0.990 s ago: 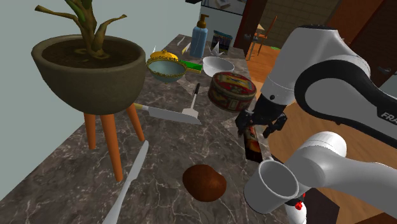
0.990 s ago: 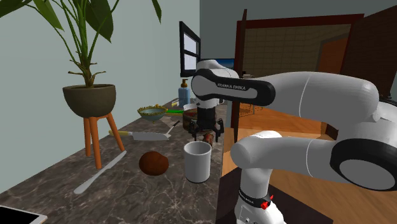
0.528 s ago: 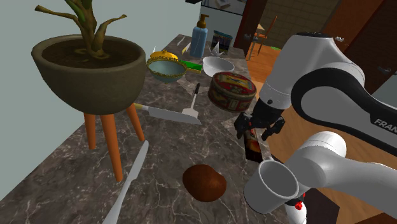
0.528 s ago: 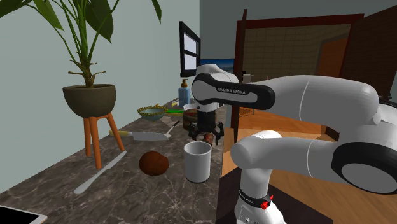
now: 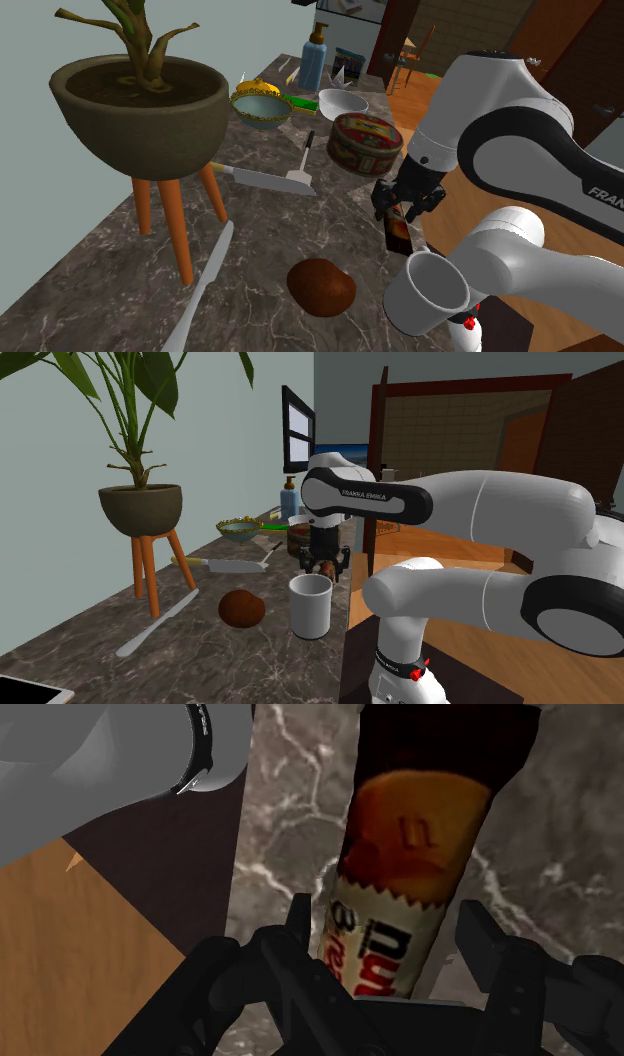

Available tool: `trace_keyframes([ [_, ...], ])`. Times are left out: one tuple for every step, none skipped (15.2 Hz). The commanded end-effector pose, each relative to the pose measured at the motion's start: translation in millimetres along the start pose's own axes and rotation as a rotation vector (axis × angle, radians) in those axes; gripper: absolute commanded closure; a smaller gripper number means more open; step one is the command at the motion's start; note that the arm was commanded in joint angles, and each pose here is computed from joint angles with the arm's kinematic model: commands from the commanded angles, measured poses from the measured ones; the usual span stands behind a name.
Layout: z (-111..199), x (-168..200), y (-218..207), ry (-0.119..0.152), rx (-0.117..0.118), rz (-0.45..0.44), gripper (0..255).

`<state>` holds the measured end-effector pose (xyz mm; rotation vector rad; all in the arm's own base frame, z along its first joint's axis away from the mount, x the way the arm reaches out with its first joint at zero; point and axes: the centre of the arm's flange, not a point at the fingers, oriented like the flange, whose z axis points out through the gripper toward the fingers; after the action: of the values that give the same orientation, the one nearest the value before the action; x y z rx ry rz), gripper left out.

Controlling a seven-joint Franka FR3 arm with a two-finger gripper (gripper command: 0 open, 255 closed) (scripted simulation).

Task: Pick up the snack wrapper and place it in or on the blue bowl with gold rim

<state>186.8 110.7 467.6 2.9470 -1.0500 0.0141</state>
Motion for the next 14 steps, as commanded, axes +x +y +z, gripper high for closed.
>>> trace_keyframes([
  [0, 0, 0, 0.000, 0.000, 0.000, 255],
  [0, 0, 0, 0.000, 0.000, 0.000, 255],
  [0, 0, 0, 0.000, 0.000, 0.000, 255],
  [0, 0, 0, 0.000, 0.000, 0.000, 255],
  [0, 0, 0, 0.000, 0.000, 0.000, 255],
  [-5, 0, 0, 0.000, 0.000, 0.000, 255],
  [-10, 0, 0, 0.000, 0.000, 0.000, 255],
  [-16, 0, 0, 0.000, 0.000, 0.000, 255],
  [-21, 0, 0, 0.000, 0.000, 0.000, 255],
  [-26, 0, 0, 0.000, 0.000, 0.000, 255],
  [-31, 0, 0, 0.000, 0.000, 0.000, 255],
  [-37, 1, 0, 0.000, 0.000, 0.000, 255],
  [-42, 1, 0, 0.000, 0.000, 0.000, 255],
  [-47, 1, 1, 0.000, 0.000, 0.000, 255],
])
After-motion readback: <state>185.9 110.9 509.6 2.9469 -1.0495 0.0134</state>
